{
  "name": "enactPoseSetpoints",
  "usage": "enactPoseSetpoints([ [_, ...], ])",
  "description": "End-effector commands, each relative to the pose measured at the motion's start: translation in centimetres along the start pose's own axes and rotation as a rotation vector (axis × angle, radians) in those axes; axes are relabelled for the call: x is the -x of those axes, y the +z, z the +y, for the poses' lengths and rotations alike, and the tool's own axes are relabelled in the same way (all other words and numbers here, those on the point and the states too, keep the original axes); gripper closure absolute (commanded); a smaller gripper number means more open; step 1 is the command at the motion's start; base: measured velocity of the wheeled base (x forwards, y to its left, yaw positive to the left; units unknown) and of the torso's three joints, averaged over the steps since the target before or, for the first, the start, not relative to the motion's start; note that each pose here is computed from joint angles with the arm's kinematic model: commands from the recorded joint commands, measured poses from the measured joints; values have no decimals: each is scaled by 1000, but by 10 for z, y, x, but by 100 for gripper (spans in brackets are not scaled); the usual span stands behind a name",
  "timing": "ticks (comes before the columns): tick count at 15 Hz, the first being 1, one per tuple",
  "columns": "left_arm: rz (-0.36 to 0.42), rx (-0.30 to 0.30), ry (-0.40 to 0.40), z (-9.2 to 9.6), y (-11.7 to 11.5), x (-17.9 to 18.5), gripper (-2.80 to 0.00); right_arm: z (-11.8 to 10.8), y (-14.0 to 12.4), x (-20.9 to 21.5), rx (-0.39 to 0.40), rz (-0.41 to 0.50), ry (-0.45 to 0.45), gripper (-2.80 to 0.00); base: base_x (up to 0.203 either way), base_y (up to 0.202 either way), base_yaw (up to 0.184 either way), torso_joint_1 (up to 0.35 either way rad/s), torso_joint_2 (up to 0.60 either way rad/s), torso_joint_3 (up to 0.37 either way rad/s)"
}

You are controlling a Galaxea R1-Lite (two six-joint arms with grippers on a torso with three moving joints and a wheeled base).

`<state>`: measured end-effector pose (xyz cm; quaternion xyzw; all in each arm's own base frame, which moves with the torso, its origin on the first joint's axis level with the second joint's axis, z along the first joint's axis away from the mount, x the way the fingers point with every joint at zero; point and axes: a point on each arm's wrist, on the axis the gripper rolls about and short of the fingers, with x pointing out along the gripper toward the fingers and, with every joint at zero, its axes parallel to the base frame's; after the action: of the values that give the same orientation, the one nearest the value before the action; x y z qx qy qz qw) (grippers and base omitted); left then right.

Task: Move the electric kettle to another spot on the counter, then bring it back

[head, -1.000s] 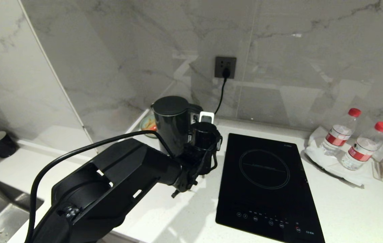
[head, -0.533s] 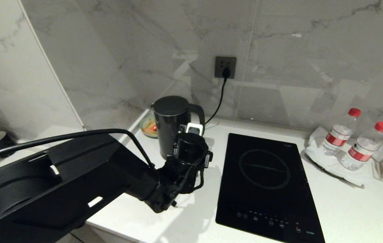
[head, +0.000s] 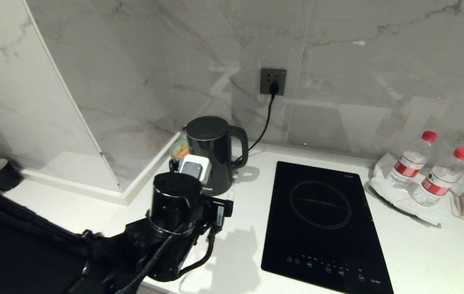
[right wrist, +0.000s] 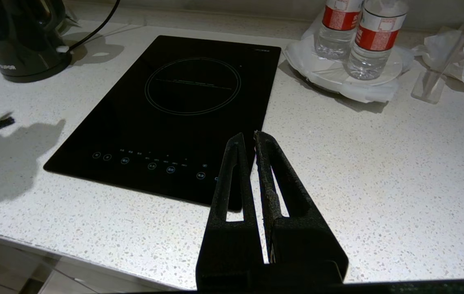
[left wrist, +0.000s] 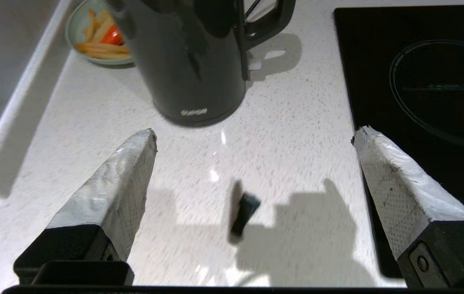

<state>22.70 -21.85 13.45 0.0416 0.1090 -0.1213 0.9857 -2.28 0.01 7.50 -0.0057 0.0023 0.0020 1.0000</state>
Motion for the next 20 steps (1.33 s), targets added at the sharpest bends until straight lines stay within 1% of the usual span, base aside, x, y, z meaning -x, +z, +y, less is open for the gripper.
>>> enactPoseSetpoints([
  [1, -36, 20, -15, 16, 9, 34, -280, 0, 0, 0, 1, 0, 1, 0, 0, 0, 0, 0, 0, 0],
  [5, -11, 12, 2, 21, 1, 36, -280, 0, 0, 0, 1, 0, 1, 0, 0, 0, 0, 0, 0, 0],
  [10, -16, 16, 0, 20, 3, 35, -280, 0, 0, 0, 1, 0, 1, 0, 0, 0, 0, 0, 0, 0],
  [16, -19, 16, -5, 20, 4, 34, -280, 0, 0, 0, 1, 0, 1, 0, 0, 0, 0, 83, -168, -95],
  [20, -22, 20, -5, 20, 4, 35, -280, 0, 0, 0, 1, 0, 1, 0, 0, 0, 0, 0, 0, 0],
])
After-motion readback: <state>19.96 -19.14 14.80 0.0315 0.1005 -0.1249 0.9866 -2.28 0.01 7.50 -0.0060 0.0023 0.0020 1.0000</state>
